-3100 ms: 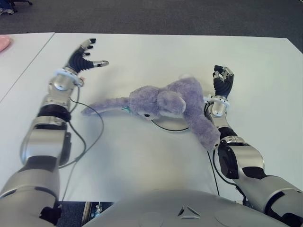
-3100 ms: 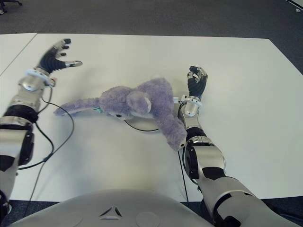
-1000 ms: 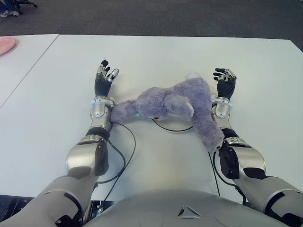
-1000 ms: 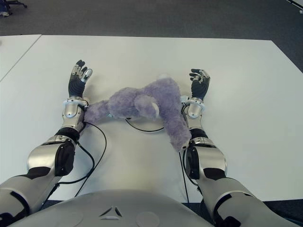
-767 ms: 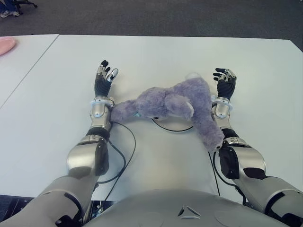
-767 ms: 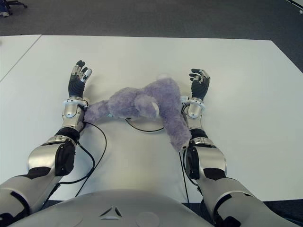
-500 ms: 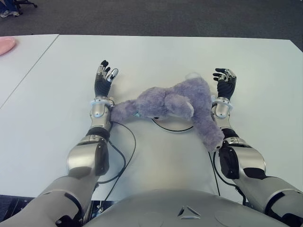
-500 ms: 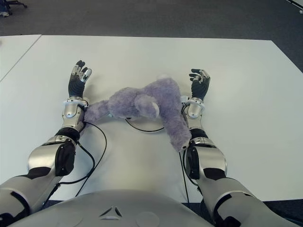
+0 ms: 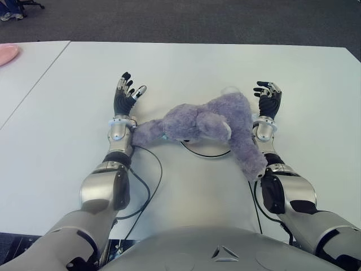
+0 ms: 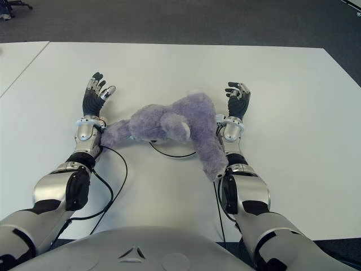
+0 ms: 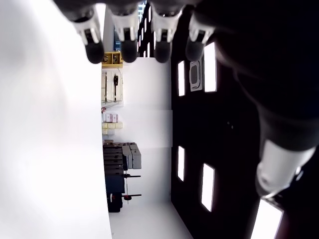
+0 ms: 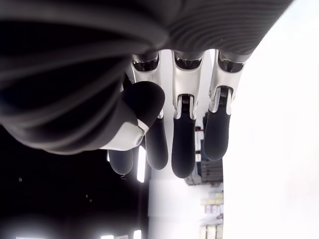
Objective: Put the doll into the plate.
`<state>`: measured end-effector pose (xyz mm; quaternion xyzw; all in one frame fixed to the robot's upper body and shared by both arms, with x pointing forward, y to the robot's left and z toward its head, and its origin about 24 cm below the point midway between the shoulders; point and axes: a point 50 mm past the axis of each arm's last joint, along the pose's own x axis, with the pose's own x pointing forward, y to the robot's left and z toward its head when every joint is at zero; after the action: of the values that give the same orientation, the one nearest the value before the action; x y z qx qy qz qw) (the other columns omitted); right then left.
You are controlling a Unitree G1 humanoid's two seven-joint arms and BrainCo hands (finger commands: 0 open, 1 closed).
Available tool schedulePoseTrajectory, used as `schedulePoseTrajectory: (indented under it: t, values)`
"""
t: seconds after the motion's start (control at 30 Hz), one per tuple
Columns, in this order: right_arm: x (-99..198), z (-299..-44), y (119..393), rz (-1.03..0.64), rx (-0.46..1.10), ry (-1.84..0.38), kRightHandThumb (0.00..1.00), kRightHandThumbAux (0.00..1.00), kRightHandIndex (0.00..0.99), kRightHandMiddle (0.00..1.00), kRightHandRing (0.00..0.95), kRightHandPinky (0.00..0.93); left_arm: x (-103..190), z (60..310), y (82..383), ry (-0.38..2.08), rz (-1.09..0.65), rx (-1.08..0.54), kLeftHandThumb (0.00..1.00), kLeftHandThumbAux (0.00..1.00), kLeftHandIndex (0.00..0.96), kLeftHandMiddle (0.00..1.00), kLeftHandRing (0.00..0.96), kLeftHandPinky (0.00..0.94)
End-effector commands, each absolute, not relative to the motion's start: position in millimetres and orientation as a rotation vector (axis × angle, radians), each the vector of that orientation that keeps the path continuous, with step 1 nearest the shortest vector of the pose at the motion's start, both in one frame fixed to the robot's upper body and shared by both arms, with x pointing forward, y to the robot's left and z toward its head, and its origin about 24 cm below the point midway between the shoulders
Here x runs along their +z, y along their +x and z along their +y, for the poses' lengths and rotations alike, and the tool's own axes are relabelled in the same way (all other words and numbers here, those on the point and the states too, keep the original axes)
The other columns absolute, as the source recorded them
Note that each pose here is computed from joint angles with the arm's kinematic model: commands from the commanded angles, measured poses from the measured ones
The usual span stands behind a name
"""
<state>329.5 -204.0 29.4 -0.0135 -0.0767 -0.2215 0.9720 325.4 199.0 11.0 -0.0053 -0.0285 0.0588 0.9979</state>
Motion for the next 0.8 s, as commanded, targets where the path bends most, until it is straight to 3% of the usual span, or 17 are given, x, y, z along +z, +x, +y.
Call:
schedulePoseTrajectory:
  t: [0.03,0.3,0.4,0.5,0.8]
  values:
    - [-92.0,-191.4,221.4,0.360,-0.440,-0.077,1.000,0.685,0.440,0.360,0.467,0.411,-87.1,163.2,249.7,-0.031,0.420,0.069,0.000,0.698,0.048,0.071,0.060,0.091]
    - [-91.9,-190.4,221.6,0.359,-0.437,-0.077,1.000,0.685,0.440,0.366,0.467,0.411,-87.5,163.1,251.8,0.035,0.446,0.064,0.000,0.668,0.051,0.074,0.067,0.098]
    - [-92.0,-189.9,221.7,0.360,-0.436,-0.080,0.969,0.675,0.440,0.368,0.467,0.300,-87.5,162.8,252.0,0.062,0.449,0.061,0.000,0.663,0.052,0.080,0.071,0.099]
    - [-92.1,-189.9,221.7,0.362,-0.435,-0.083,0.959,0.672,0.440,0.368,0.468,0.260,-87.4,162.5,252.1,0.076,0.449,0.059,0.000,0.659,0.053,0.082,0.073,0.100]
    - [-92.9,-188.7,221.2,0.365,-0.422,-0.070,0.953,0.672,0.438,0.342,0.467,0.259,-86.4,161.3,251.6,0.068,0.428,0.060,0.000,0.680,0.043,0.069,0.062,0.090]
